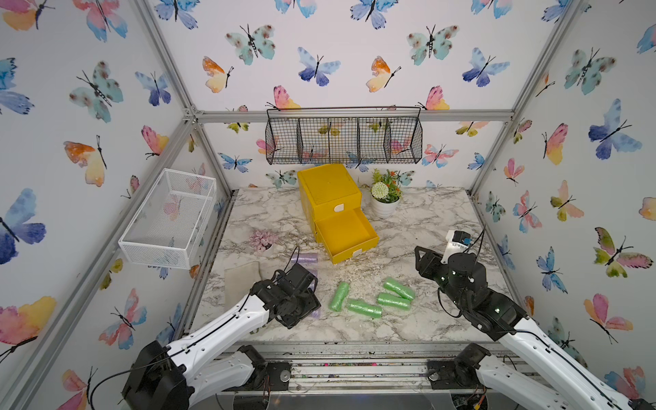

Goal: Sort the rolls of trash bags by color and place them into the drawer
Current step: Pick up the roll of trash bags from the center of the board.

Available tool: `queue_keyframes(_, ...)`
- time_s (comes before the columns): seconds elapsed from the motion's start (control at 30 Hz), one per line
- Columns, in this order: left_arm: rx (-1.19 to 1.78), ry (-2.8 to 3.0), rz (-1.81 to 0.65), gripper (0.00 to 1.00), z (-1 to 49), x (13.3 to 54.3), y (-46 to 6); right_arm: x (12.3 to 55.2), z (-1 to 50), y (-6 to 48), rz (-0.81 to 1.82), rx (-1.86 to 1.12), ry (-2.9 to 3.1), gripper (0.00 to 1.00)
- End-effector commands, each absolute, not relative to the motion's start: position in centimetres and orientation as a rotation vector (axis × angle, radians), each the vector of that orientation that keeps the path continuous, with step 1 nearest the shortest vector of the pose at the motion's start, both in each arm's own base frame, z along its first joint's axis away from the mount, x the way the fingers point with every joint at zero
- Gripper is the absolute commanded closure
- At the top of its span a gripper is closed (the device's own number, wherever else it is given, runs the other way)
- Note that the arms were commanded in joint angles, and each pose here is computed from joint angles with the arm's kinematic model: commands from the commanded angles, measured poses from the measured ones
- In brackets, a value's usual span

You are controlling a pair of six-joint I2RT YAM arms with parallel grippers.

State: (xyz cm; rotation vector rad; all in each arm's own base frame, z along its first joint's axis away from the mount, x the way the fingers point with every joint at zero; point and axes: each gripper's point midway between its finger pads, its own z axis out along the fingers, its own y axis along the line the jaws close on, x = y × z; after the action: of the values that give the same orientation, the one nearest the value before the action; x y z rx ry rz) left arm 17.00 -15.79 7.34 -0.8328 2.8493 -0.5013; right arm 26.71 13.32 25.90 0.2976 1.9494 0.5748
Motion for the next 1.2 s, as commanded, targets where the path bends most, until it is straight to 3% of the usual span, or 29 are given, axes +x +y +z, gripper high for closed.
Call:
queue_keyframes(0.0, -0.896, 2.830, -0.562, 0.28, 7.0, 17.8, -16.4, 27.0, 26.0, 13.5, 0.598, 0.303, 1.927, 0.52)
queue_keyframes(0.47, -1.000, 2.869, -0.493, 0.31, 3.1, 17.2, -14.5, 27.5, 25.0, 14.0, 0.584, 0.282, 1.947, 0.52)
queue_keyframes(0.8, -0.975, 2.874, -0.511, 0.39, 3.1, 17.1, -14.6, 27.3, 24.8, 13.9, 0.586, 0.281, 1.940, 0.52)
queue_keyframes(1.17, -0.995, 2.827, -0.489, 0.38, 2.9, 18.3, -14.6, 27.2, 25.0, 13.7, 0.579, 0.279, 1.938, 0.52)
